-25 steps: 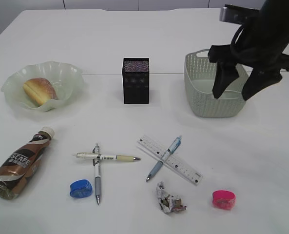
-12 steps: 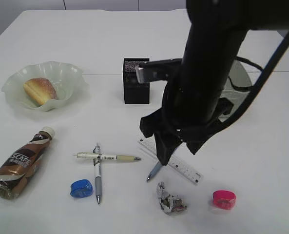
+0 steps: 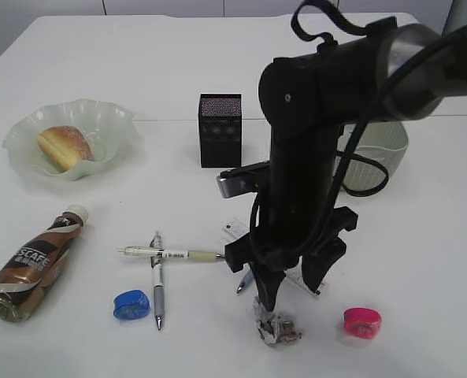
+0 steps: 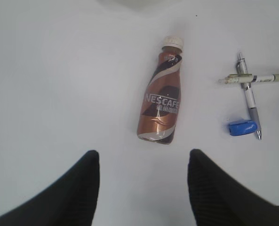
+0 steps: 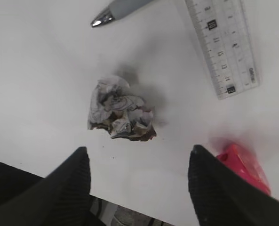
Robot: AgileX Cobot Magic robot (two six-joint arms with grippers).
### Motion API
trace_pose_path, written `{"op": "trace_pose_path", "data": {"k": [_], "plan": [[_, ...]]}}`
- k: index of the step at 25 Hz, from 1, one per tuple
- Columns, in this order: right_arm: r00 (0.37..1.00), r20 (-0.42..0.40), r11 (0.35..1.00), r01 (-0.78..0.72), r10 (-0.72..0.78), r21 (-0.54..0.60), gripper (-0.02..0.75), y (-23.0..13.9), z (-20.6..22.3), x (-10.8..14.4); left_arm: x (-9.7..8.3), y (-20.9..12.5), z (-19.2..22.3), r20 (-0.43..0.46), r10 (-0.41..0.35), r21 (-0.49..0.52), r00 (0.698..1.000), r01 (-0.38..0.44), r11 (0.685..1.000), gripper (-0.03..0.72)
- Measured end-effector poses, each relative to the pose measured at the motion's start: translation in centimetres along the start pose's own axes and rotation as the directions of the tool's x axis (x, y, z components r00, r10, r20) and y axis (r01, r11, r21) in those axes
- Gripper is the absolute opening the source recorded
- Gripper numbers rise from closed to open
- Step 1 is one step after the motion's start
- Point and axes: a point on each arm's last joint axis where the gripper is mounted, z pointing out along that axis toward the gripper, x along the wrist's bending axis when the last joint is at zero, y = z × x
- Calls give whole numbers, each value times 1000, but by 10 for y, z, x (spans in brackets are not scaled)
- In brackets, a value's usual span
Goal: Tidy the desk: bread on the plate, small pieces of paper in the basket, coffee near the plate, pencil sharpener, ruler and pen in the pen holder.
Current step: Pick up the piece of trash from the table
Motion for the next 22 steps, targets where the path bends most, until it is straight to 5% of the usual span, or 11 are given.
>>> {"op": "trace_pose_path", "data": {"k": [13, 22], "plan": [[998, -32, 994, 51, -54, -92, 480, 6, 7, 29, 0, 0, 0, 0, 0, 0, 1000, 0, 1000, 434], [999, 32, 997, 35, -33, -61, 480, -4, 29, 19, 0, 0, 0, 0, 0, 0, 1000, 0, 1000, 433]]}}
